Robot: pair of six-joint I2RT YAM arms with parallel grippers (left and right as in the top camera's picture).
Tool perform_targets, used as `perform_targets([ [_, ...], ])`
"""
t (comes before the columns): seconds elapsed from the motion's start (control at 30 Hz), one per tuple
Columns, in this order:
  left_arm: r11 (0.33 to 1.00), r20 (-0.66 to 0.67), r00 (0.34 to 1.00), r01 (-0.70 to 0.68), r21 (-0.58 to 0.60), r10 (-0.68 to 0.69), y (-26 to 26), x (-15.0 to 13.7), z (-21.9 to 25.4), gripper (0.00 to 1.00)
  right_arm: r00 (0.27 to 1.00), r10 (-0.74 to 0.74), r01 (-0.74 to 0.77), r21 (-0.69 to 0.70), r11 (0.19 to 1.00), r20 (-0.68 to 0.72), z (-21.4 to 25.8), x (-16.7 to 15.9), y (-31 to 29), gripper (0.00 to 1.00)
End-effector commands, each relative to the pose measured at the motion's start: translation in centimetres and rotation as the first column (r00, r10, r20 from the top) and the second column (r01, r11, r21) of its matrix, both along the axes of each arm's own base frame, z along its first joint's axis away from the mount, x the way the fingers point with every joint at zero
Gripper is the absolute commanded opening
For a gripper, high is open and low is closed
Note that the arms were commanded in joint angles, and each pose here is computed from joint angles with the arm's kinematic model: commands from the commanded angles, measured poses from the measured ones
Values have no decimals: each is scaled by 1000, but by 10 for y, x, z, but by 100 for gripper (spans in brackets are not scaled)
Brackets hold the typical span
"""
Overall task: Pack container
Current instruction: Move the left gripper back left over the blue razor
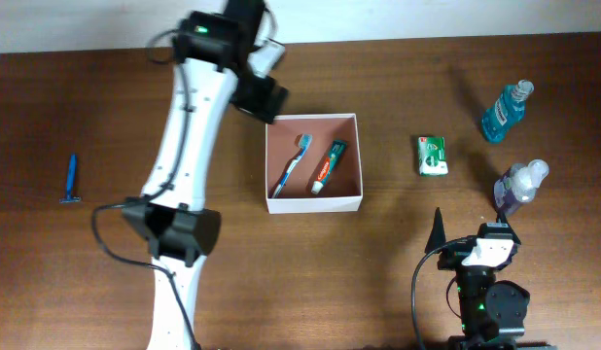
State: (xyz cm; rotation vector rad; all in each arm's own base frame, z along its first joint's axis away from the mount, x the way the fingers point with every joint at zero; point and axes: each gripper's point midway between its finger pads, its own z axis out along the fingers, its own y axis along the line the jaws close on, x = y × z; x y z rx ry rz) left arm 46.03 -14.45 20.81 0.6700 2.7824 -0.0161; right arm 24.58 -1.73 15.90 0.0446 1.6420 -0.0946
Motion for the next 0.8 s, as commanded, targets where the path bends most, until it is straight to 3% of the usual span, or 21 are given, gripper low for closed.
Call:
perform_targets([
  [0.0, 983, 80, 983, -173, 62, 167, 72, 12, 25, 99, 1000, 6, -6, 1, 1000, -6, -3, 0, 2, 98],
  [0.2, 921, 72, 925, -378, 99, 372, 176, 15, 20, 99, 1000, 6, -6, 1, 1000, -6, -3, 0, 2, 98],
  [0.4, 828, -31, 832, -546, 132, 554, 270, -11, -9, 99, 1000, 6, -6, 1, 1000, -6, -3, 0, 2, 98],
  [0.6, 780, -185, 758, -607, 150, 626, 320, -44, -56, 99, 1000, 6, -6, 1, 1000, -6, -3, 0, 2, 98],
  [0.77, 775, -241, 736, -610, 166, 632, 349, -61, -88, 99, 1000, 6, -6, 1, 1000, -6, -3, 0, 2, 98],
])
